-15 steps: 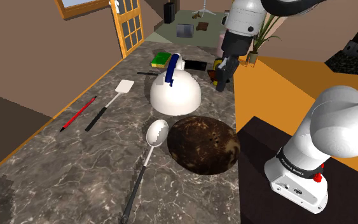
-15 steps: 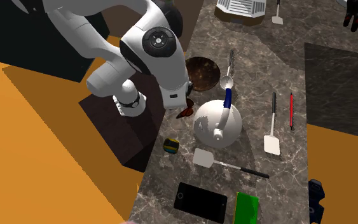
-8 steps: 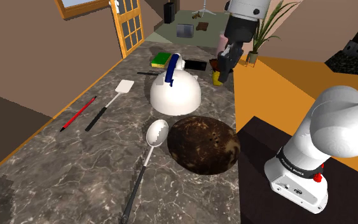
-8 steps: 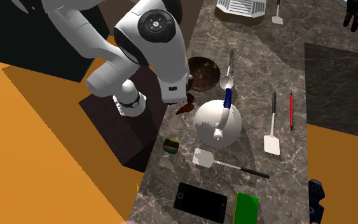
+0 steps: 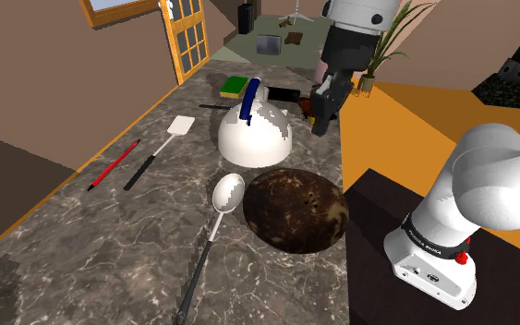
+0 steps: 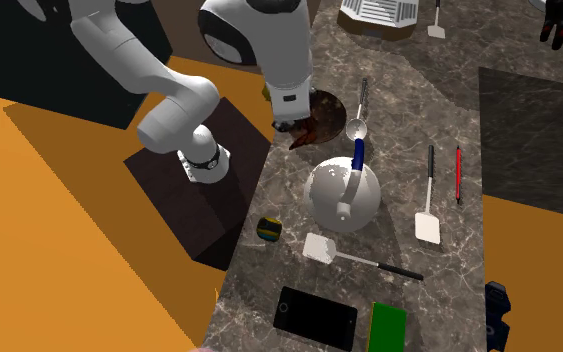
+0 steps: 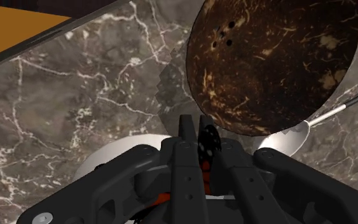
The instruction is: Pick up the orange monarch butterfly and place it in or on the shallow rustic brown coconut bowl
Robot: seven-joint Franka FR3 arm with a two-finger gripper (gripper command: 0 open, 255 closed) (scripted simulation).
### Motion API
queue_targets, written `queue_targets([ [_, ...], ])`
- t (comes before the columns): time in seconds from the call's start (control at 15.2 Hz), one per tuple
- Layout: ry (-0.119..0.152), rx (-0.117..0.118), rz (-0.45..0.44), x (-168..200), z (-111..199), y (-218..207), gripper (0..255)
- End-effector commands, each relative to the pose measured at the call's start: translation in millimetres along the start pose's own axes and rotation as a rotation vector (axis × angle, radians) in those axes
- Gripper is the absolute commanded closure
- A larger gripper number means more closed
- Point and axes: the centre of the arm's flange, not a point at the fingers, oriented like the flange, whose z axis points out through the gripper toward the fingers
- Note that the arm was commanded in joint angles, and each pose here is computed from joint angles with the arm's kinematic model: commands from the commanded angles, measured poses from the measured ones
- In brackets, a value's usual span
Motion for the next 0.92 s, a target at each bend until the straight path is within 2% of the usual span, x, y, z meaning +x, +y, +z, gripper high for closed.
queue_targets([
  [0.0,0.0,0.001,0.001,-8,4,-23,255],
  [0.53,0.0,0.001,0.001,-46,21,-121,255],
  [0.86,0.0,0.001,0.001,-48,42,-120,255],
])
